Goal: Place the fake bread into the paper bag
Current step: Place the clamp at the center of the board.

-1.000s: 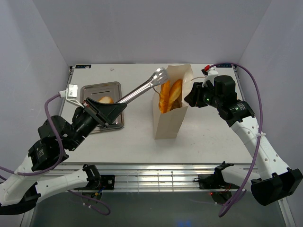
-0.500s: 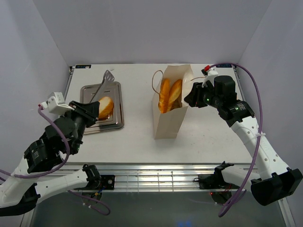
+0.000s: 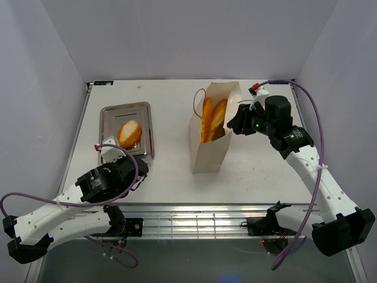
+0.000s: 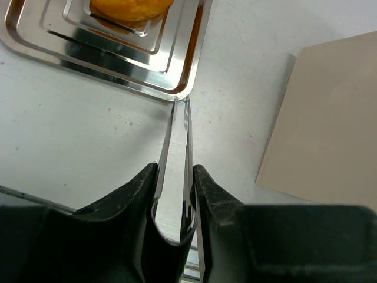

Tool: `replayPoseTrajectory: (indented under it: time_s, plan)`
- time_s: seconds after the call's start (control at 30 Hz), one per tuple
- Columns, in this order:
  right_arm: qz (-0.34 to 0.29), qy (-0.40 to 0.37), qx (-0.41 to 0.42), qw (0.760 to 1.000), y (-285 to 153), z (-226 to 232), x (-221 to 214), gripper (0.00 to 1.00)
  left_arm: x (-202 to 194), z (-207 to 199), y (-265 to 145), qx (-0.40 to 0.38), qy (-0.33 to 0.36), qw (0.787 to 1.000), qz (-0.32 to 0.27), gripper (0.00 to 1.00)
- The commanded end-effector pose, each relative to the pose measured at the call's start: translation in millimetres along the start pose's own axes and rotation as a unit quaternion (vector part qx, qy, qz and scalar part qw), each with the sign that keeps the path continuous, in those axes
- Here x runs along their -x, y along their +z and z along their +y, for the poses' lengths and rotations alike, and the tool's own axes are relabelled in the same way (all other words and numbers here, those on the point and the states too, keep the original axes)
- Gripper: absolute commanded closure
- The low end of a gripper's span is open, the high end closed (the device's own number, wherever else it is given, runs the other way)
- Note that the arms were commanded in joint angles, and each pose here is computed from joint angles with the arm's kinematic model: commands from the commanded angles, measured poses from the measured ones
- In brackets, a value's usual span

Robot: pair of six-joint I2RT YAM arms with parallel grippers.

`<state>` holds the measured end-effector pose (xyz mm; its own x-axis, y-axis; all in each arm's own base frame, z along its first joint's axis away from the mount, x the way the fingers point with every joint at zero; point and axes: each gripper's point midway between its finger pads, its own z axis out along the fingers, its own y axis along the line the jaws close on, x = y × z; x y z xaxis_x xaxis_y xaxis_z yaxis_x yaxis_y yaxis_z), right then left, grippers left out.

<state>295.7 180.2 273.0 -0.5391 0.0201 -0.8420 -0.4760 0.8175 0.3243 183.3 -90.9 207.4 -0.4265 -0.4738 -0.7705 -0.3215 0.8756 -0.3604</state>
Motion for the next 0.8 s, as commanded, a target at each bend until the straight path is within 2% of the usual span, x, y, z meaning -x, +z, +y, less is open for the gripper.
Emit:
replayPoseTrajectory:
  time_s: [0.0, 0.47, 0.67, 0.77]
  plan:
    - [0.006, -0.004, 0.002, 1.000, 2.7, -1.8, -6.1, 0.52, -11.8, 2.8, 0.2, 0.003, -0.030, 0.999, 0.021, 0.60]
    - [0.009, -0.008, 0.006, 1.000, 2.0, -1.1, -9.0, 0.52, -41.5, 0.6, 6.5, -0.024, -0.085, 0.994, 0.060, 0.55]
    - [0.010, -0.008, 0.006, 1.000, 1.9, -1.5, -12.2, 0.52, -82.0, 13.5, 17.9, -0.019, -0.177, 0.979, 0.104, 0.55]
    - [0.010, -0.008, 0.005, 1.000, 1.5, -2.1, -12.7, 0.52, -96.3, 21.4, 24.0, -0.019, -0.198, 0.974, 0.113, 0.56]
